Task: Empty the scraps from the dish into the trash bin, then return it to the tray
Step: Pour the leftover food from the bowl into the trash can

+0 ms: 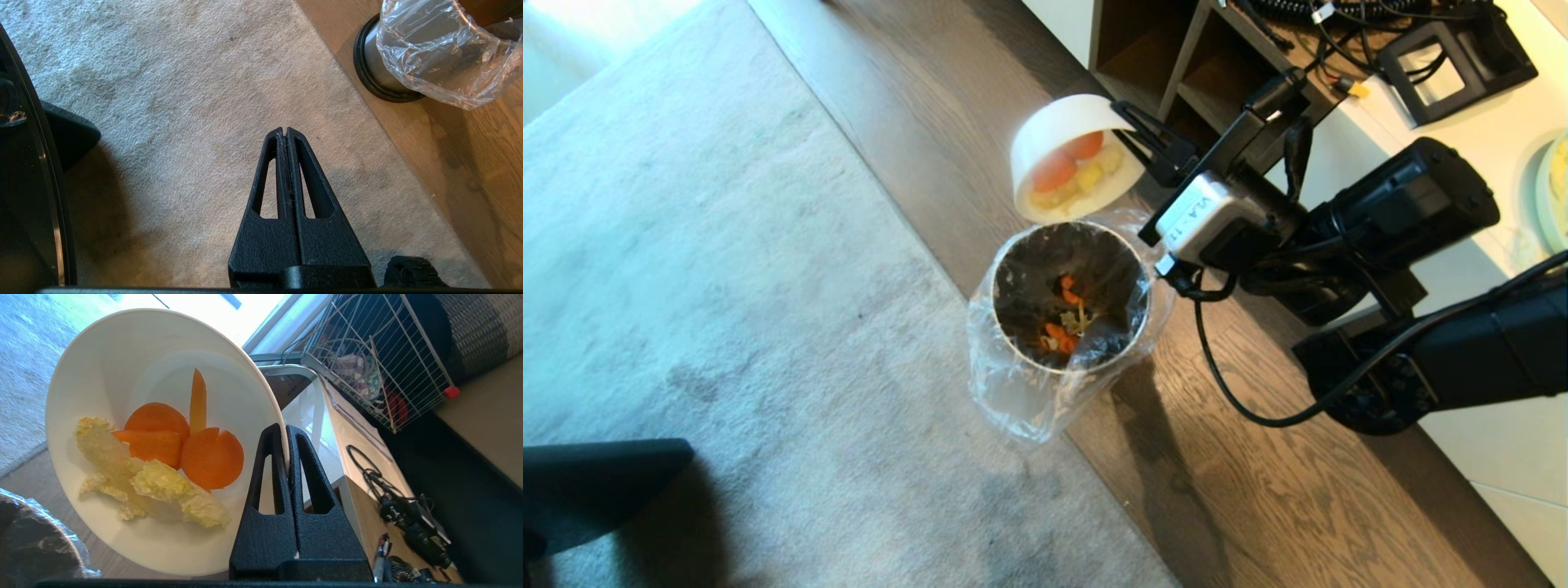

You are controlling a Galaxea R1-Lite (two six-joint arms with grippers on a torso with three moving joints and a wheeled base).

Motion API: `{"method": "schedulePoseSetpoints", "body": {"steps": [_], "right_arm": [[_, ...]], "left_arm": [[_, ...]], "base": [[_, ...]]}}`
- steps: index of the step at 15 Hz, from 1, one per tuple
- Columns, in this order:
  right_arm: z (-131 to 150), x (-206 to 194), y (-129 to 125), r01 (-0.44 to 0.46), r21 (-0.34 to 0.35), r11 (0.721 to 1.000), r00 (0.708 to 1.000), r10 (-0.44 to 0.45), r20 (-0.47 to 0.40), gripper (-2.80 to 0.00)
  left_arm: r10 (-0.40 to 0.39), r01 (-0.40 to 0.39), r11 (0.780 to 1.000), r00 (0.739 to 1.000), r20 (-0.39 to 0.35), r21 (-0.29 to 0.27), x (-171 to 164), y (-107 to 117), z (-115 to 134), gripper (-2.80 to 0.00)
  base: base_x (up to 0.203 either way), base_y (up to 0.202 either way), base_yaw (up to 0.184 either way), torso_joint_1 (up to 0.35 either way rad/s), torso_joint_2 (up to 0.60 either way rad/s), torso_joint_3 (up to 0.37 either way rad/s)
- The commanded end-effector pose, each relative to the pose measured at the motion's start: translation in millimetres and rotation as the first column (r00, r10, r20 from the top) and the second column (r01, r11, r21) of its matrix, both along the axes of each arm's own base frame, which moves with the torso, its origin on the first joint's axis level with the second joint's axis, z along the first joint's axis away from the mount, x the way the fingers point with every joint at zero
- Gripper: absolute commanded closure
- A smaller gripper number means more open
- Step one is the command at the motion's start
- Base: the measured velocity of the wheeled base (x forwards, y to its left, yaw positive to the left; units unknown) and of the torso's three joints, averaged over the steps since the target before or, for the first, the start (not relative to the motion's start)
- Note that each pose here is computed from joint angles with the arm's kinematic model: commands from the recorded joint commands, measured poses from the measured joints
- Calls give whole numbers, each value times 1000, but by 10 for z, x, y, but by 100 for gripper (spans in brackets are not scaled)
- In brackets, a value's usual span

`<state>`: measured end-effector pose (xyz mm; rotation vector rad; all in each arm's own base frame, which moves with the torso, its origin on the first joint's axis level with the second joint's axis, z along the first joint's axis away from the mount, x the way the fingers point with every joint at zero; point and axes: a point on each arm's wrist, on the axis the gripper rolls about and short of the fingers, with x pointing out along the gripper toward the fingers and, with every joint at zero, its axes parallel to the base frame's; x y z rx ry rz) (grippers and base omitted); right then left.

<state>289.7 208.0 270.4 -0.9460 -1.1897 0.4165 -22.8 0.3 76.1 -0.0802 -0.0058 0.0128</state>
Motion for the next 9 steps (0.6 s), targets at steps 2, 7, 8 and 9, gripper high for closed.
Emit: {"method": "schedulePoseSetpoints", "body": {"steps": [2, 7, 8, 9], "right_arm": [[-1, -62, -36, 37, -8, 999, 997, -36, 68, 0], [82, -194, -28, 49, -13, 999, 991, -47, 126, 0], [102, -236, 6, 34, -9, 999, 991, -33, 131, 0], [133, -282, 23, 23, -4, 1000, 990, -22, 139, 0]], "left_arm": [[1, -1, 1000, 1000, 1, -1, 0, 0, 0, 0], [1, -1, 1000, 1000, 1, -1, 0, 0, 0, 0], [0, 0, 1000, 1000, 1, -1, 0, 0, 0, 0], [1, -1, 1000, 1000, 1, -1, 0, 0, 0, 0]], "base": [[0, 0, 0, 0, 0, 0], [0, 0, 0, 0, 0, 0], [0, 0, 0, 0, 0, 0], [0, 0, 0, 0, 0, 0]]}}
